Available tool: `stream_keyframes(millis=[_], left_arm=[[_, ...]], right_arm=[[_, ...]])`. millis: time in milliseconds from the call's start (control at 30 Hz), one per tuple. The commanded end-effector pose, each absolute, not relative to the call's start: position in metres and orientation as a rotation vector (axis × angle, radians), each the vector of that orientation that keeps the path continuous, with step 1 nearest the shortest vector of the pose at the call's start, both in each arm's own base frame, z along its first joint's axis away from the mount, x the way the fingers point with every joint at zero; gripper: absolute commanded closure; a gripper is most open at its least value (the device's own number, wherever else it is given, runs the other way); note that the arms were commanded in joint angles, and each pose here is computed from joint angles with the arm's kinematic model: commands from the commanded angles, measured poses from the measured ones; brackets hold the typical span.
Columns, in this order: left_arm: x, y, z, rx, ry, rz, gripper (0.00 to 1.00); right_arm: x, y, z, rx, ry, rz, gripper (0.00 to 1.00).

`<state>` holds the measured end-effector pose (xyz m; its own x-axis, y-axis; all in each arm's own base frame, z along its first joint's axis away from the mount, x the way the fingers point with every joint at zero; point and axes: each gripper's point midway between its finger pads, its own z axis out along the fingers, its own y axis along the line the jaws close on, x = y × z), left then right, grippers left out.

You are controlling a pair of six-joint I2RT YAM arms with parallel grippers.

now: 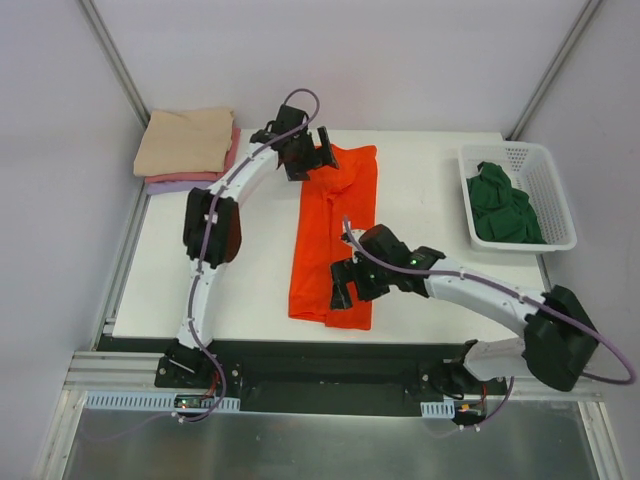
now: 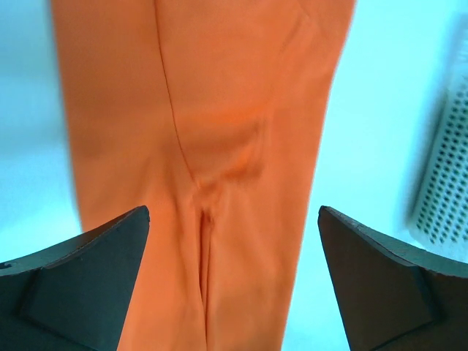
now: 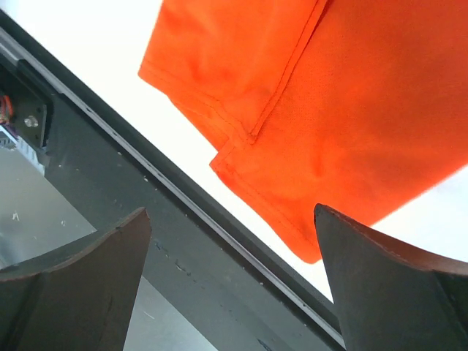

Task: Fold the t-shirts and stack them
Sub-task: Rotate the tshirt 90 degrees, then grab the bottom of the folded rectangular tshirt with both arms

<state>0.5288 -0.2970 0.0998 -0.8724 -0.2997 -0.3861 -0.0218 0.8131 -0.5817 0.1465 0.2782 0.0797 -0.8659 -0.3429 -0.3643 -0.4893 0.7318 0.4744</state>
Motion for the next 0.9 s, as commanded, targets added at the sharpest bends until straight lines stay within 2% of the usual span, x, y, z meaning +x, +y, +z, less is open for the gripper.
stream_keyframes(millis=[0, 100, 233, 433, 533, 700, 867], left_arm=[[0.492, -0.274, 0.228, -0.082, 2.315, -0.776, 0.01], [0.454, -0.249, 0.227, -0.097, 2.346, -0.701, 0.01], [0.381, -0.218, 0.179, -0.205, 2.493, -0.636, 0.01], [0.261, -0.211, 0.108, -0.21, 2.718, -0.705, 0.01], [0.225, -0.203, 0.093, -0.225, 2.754, -0.738, 0.01], [0.189, -0.205, 0.082, -0.226, 2.776, -0.864, 0.12], [0.172, -0.211, 0.067, -0.229, 2.808, -0.947, 0.3]], right_arm=[[0.152, 0.256, 0.103, -0.645, 2.575, 0.736, 0.04], [0.149, 0.236, 0.099, -0.537, 2.607, 0.666, 0.04], [0.136, 0.224, 0.086, -0.428, 2.668, 0.668, 0.04], [0.127, 0.215, 0.069, -0.298, 2.719, 0.664, 0.04], [0.128, 0.212, 0.062, -0.203, 2.727, 0.657, 0.04], [0.13, 0.213, 0.05, -0.046, 2.74, 0.664, 0.04], [0.129, 0.219, 0.045, 0.021, 2.75, 0.71, 0.04]])
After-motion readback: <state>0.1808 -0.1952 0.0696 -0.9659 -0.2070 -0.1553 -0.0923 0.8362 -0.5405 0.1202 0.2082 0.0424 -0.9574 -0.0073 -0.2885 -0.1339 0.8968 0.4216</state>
